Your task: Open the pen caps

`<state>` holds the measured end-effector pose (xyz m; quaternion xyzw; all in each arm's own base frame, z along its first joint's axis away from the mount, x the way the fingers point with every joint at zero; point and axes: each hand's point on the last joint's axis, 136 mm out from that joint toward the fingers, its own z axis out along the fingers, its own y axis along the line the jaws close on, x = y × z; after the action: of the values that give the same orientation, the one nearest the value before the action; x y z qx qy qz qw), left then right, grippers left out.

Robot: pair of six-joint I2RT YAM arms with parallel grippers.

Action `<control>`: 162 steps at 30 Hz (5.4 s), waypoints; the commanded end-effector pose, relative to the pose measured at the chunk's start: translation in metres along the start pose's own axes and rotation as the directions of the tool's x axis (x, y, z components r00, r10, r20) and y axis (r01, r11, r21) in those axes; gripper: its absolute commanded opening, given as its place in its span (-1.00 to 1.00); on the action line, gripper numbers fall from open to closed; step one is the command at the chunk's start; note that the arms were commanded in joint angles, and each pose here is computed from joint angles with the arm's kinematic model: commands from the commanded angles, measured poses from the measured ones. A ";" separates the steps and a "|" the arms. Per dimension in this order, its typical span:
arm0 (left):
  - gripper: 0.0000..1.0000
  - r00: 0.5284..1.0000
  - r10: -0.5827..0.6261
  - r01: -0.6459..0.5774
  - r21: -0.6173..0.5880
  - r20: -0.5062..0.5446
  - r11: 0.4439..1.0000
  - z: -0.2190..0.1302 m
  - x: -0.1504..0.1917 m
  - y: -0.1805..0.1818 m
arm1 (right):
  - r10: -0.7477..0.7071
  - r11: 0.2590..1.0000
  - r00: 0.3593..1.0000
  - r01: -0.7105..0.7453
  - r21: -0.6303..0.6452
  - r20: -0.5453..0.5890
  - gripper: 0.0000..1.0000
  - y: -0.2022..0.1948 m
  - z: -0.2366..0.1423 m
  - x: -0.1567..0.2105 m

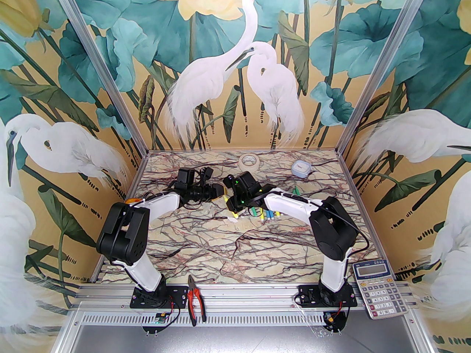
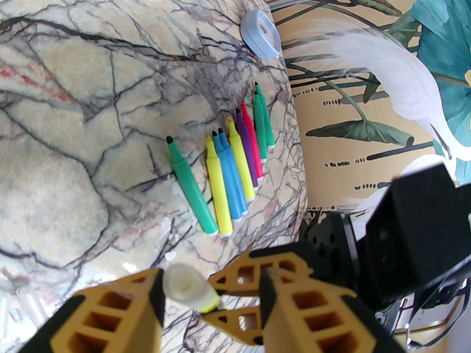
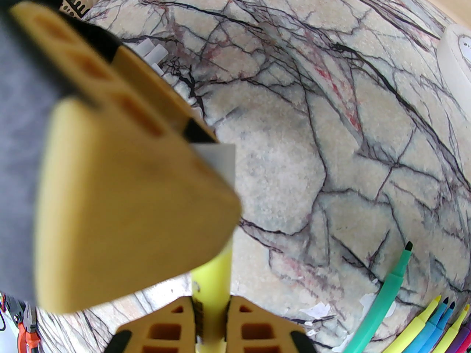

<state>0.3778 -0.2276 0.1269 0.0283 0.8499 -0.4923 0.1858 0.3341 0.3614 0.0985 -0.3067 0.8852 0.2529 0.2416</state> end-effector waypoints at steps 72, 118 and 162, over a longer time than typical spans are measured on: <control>-1.00 0.998 -0.059 0.052 -0.259 -0.020 0.964 -0.027 -0.017 0.038 | 0.039 0.971 0.999 -0.032 0.235 -0.023 -1.00 -0.052 0.003 0.043; -0.49 0.924 -0.103 -0.138 -0.575 -0.367 0.806 0.010 0.063 0.097 | 0.201 0.925 0.973 -0.150 0.349 -0.115 -0.62 -0.097 0.038 0.055; 0.99 0.724 0.602 -0.096 -0.815 0.337 0.572 -0.167 -0.072 0.101 | -0.079 0.377 0.812 -0.513 0.771 0.579 0.99 -0.286 -0.249 0.050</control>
<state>0.4089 -0.0333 0.1235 -0.0422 0.8777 -0.0544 0.4743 0.4226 0.0213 0.1684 0.0484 0.8357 -0.1143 0.5350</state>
